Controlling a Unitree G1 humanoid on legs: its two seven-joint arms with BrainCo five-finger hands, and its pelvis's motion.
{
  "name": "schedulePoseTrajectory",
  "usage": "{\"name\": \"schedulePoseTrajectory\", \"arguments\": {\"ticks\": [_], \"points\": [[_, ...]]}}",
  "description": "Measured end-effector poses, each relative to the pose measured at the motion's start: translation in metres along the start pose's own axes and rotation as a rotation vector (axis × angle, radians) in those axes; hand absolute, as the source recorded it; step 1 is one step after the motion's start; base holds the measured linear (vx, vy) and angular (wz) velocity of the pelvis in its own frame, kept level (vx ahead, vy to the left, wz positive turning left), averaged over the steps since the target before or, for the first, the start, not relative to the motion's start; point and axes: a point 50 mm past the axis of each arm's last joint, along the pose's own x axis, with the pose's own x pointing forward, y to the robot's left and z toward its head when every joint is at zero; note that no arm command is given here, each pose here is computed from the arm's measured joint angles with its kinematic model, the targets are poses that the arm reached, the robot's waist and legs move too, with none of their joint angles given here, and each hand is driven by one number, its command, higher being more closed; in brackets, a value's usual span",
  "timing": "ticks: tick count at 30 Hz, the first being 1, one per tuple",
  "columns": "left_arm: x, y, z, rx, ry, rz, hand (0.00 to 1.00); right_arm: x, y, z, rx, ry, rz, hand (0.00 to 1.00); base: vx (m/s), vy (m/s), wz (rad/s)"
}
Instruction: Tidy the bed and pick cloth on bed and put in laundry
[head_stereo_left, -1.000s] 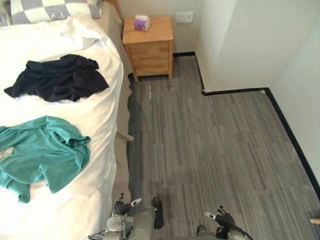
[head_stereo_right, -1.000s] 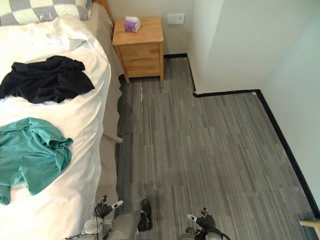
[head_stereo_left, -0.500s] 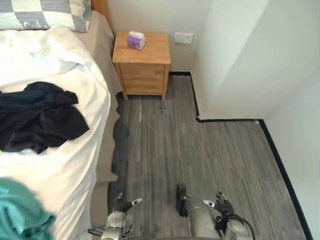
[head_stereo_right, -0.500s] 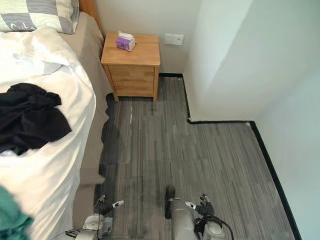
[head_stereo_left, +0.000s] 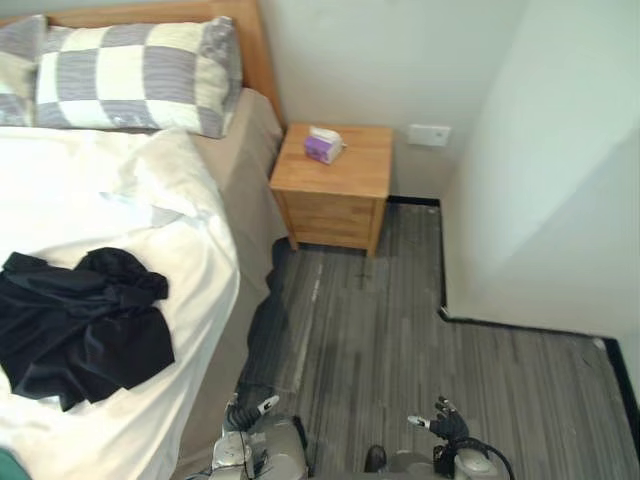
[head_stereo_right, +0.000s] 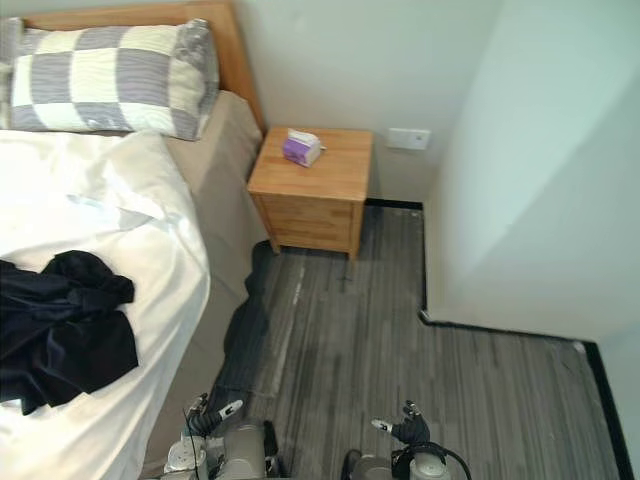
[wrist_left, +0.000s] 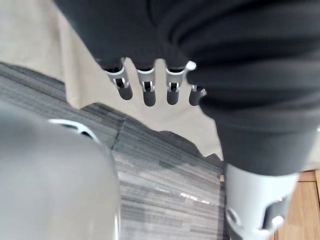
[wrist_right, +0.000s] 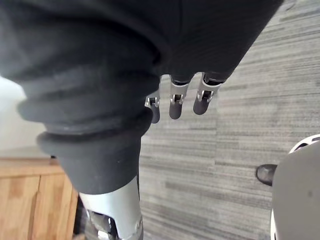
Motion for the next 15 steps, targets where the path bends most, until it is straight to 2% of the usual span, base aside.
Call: {"name": "schedulePoseTrajectory", "arguments": {"ticks": [3,6,11,15], "points": [[-0.001,-0.004,-0.001,0.003,0.001,-0.019,0.0,0.002,-0.002,-0.004,-0.035,0.035,0.002,0.0,0.5,0.109,0.64],[0.0,0.005,-0.005,-0.014,0.026,0.0,0.0,0.003,0.003,-0.009,-0.044,0.076,0.013,0.0,0.61,0.18,0.9],[-0.002,0.009,-0.022,0.012,0.116,0.004,0.0,0.005,-0.006,-0.001,-0.017,0.047,-0.018,0.0,0.58,0.082,1.56],[-0.003,0.006,-0.024,0.027,0.12,-0.012,0.0,0.008,-0.009,0.006,0.018,0.022,-0.037,0.0,0.51,-0.124,1.61]]}}
